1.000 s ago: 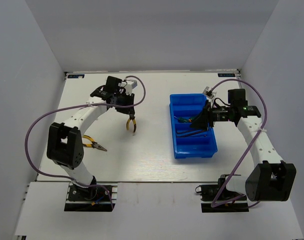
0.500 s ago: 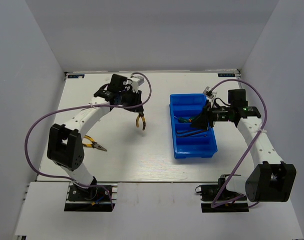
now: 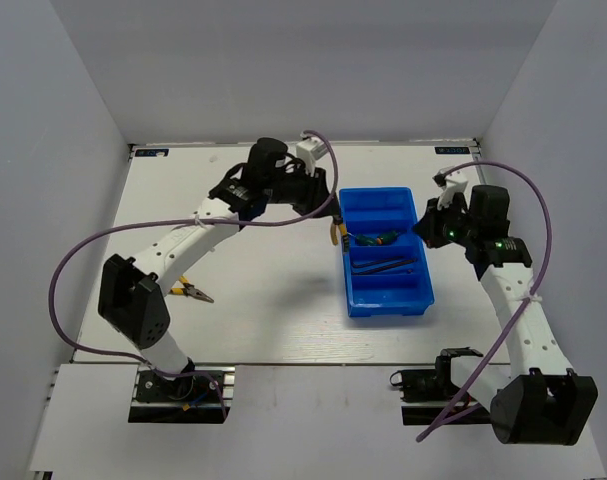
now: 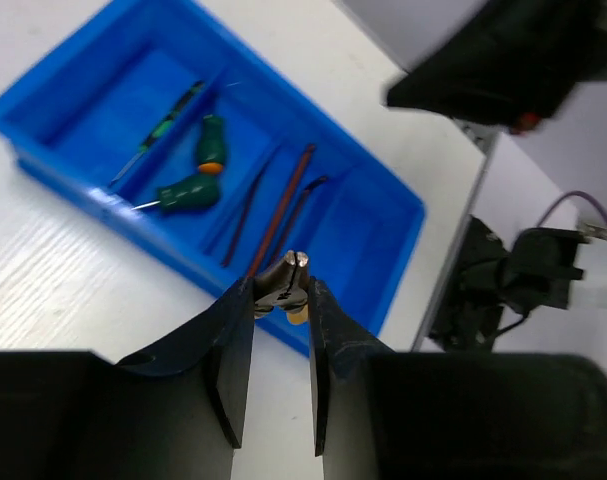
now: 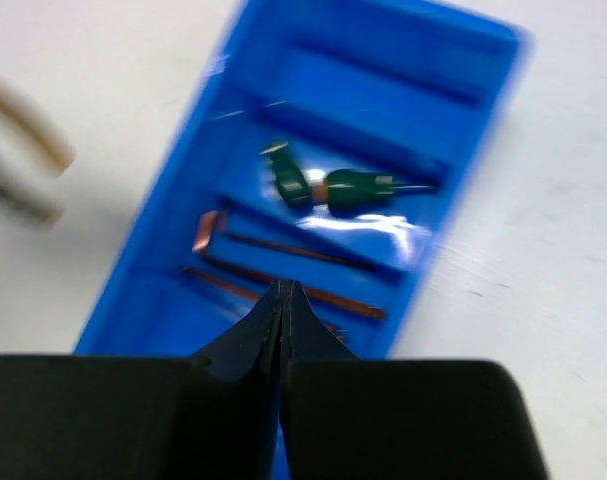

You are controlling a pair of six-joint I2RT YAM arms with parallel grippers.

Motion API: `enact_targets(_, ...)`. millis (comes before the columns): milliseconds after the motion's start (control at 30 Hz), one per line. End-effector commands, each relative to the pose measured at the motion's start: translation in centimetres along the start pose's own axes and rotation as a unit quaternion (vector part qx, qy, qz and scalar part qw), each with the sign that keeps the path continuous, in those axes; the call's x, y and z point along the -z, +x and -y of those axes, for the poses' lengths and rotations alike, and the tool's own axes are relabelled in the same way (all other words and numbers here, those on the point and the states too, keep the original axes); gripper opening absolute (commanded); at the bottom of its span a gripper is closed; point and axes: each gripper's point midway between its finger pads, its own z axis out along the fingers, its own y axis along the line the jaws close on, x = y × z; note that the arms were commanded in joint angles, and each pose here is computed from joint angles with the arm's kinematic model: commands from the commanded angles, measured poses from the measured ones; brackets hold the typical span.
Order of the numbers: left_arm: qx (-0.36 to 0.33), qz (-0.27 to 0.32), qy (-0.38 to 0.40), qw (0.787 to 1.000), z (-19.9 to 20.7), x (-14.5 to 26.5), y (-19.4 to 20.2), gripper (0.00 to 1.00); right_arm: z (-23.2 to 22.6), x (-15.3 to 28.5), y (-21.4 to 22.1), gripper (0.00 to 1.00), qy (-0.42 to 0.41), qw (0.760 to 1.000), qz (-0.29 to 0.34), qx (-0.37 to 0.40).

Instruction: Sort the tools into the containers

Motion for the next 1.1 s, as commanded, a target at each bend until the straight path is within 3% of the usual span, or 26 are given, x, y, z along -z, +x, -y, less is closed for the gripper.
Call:
enact_targets(0,-0.028,0.050,0.077,0.995,5.9,0.2,-3.4,0.00,5.9,1.1,-1.9,0.00,0.169,0.984,0.043,-0.034)
enact_targets(333,-0.014,0.032,0.134,0.990,11.4,-4.9,-0.3,0.00,8.1,2.6,-2.1,0.00,0.215,0.974,0.058,-0.049)
enact_targets(733,0.073,0.027,-0.026,0.997,8.8,-8.6,4.7,0.00,8.7,3.3,-2.0,0.00,0.221,0.971,0.063,-0.062)
enact_targets(1067,0.078,0.023,-0.122,0.989,7.4,-10.9,7.3,0.00,8.7,3.4,-1.8,0.00,0.213,0.973,0.063,-0.070)
